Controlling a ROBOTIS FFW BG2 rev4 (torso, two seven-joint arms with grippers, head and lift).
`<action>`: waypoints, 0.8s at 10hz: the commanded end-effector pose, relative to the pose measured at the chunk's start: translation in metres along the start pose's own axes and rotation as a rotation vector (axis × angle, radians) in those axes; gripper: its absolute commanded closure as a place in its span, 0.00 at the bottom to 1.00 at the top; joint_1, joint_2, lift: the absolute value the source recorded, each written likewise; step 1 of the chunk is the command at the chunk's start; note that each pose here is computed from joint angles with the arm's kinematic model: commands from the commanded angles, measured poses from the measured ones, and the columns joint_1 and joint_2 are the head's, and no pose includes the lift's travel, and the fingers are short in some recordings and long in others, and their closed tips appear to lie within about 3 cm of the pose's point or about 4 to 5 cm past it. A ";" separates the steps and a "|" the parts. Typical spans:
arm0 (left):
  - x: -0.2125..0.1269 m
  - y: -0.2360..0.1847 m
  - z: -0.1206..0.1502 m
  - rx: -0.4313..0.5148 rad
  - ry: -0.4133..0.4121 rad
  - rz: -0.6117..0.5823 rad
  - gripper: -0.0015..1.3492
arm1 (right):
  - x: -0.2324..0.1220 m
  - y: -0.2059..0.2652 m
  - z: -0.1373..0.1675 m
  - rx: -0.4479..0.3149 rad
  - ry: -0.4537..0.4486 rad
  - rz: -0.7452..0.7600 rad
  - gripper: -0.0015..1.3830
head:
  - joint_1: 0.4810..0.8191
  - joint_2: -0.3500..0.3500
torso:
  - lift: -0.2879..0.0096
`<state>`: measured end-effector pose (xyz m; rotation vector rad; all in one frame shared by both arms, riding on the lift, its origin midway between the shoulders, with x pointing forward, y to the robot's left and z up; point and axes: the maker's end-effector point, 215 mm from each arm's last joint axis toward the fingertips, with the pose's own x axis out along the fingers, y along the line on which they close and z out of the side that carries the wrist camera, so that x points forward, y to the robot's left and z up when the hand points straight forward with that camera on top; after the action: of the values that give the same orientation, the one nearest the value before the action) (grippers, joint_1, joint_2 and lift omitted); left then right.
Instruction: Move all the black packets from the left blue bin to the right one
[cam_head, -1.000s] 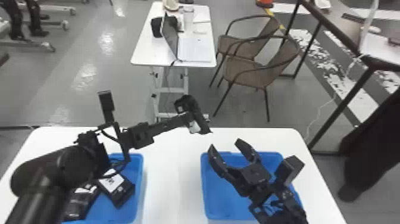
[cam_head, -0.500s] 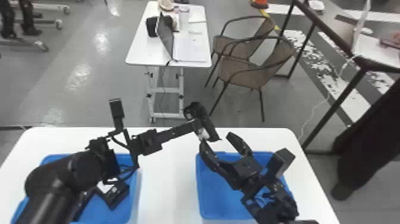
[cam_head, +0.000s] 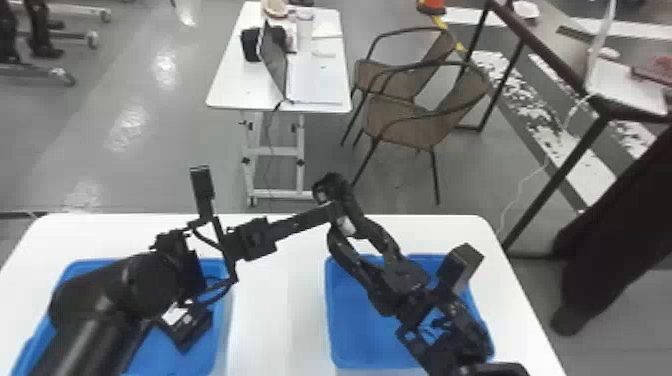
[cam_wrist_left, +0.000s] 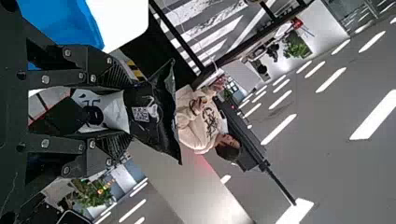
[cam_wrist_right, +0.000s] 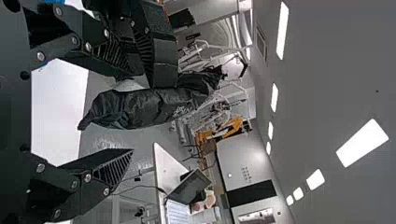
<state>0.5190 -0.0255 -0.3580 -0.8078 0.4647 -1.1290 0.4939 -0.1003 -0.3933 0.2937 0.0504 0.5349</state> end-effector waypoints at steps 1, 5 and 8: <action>-0.002 0.001 0.003 -0.002 -0.009 0.003 0.62 | -0.001 0.000 0.003 -0.012 -0.012 -0.002 0.66 | 0.63 0.30 | 0.97; -0.007 0.004 -0.002 -0.048 -0.031 0.007 0.62 | -0.002 -0.004 0.011 -0.039 -0.035 -0.013 0.85 | 0.63 0.30 | 0.97; -0.013 0.013 -0.004 -0.075 -0.048 0.038 0.54 | -0.004 -0.008 0.010 -0.036 -0.036 -0.020 0.93 | 0.63 0.31 | 0.97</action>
<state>0.5200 -0.0134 -0.3703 -0.8738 0.4839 -1.0643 0.4956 -0.1096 -0.3846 0.2644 0.0070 0.5156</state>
